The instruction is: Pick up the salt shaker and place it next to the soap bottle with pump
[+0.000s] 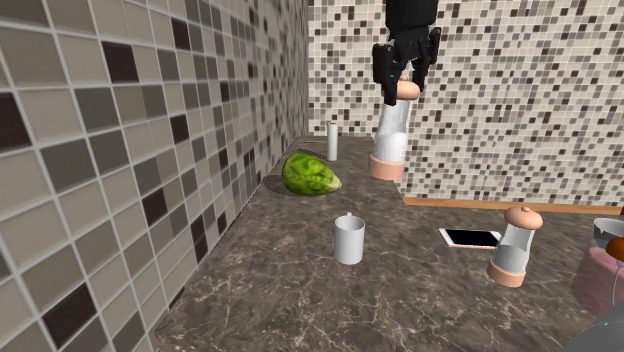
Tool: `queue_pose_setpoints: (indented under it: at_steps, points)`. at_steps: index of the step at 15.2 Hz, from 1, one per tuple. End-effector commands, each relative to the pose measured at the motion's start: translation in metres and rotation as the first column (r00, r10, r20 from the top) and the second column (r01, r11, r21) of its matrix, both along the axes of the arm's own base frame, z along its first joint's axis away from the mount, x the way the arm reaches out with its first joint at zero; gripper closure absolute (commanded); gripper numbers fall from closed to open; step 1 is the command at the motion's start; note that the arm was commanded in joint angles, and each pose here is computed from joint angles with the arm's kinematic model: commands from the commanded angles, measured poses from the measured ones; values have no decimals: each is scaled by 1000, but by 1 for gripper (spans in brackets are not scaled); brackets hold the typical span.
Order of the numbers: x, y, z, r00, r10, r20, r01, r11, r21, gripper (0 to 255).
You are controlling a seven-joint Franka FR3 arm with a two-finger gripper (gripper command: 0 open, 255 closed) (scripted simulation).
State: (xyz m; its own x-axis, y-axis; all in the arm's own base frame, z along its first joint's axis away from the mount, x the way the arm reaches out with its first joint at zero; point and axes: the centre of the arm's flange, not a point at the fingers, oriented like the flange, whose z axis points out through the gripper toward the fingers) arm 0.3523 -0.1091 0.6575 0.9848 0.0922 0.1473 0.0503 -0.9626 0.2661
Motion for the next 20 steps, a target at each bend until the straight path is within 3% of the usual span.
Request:
queue_pose_setpoints:
  at_steps: [1,20]
  points:
    - [-18,-19,-1,1000,1,0,-1,1000,0,255]
    - [-193,-199,0,1000,1,0,-1,1000,0,255]
